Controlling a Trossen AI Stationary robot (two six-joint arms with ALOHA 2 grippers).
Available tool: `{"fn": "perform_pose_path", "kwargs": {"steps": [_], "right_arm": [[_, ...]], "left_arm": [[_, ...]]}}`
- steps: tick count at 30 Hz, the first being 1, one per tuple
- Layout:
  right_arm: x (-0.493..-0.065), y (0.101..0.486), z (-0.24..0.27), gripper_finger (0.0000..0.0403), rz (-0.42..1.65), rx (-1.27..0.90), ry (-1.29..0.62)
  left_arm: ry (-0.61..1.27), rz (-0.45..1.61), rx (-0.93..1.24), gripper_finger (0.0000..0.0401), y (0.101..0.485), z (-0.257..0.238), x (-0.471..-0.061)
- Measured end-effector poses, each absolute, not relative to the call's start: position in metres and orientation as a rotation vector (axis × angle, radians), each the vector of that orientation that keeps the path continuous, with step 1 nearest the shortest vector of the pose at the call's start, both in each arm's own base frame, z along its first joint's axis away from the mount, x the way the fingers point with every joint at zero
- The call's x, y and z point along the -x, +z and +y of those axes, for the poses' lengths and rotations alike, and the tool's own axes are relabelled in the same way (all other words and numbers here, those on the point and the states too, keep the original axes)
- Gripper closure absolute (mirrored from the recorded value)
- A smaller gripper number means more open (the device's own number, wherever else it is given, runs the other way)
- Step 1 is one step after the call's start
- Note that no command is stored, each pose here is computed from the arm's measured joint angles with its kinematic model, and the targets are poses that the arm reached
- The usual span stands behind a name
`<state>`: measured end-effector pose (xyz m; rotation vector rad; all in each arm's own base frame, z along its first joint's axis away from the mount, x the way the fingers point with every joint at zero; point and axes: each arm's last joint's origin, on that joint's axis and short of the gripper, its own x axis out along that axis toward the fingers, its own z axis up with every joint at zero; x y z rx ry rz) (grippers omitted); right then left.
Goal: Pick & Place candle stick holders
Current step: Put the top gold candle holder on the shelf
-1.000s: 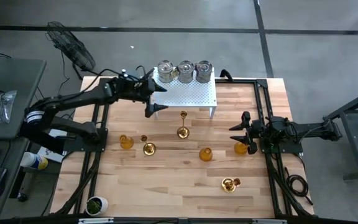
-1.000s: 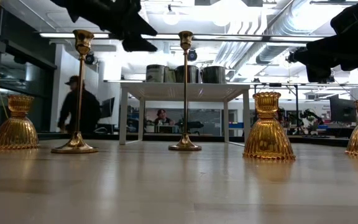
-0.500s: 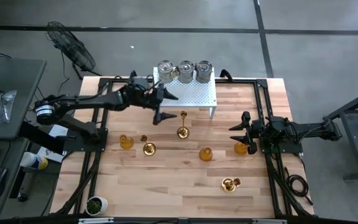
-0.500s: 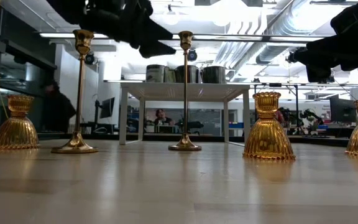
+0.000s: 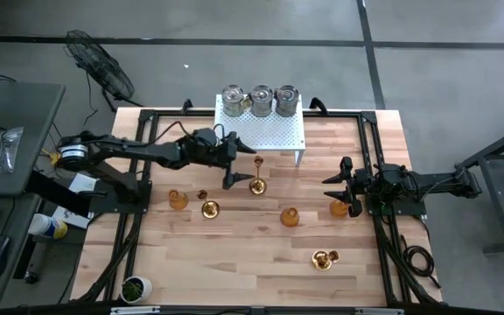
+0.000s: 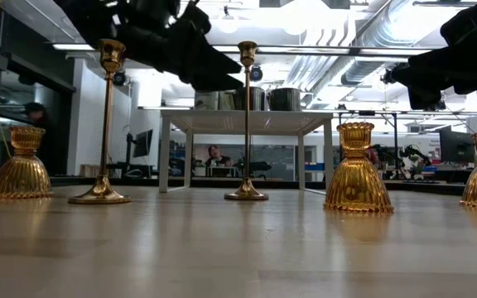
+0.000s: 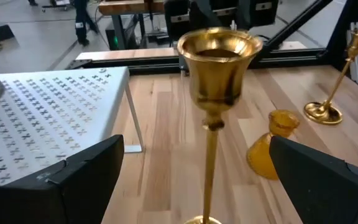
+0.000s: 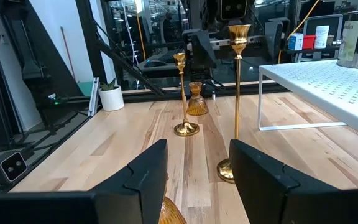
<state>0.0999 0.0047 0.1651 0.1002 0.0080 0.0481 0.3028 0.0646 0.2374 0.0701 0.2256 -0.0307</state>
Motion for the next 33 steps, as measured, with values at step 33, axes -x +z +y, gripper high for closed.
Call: {"fn": "perform_pose_path", "kwargs": {"steps": [33], "right_arm": [[-0.100, 0.165, 0.005, 0.0238, 0.008, -0.100, 0.048]], "left_arm": [[-0.086, 0.127, -0.090, 0.0160, 0.211, 0.066, -0.325]]}}
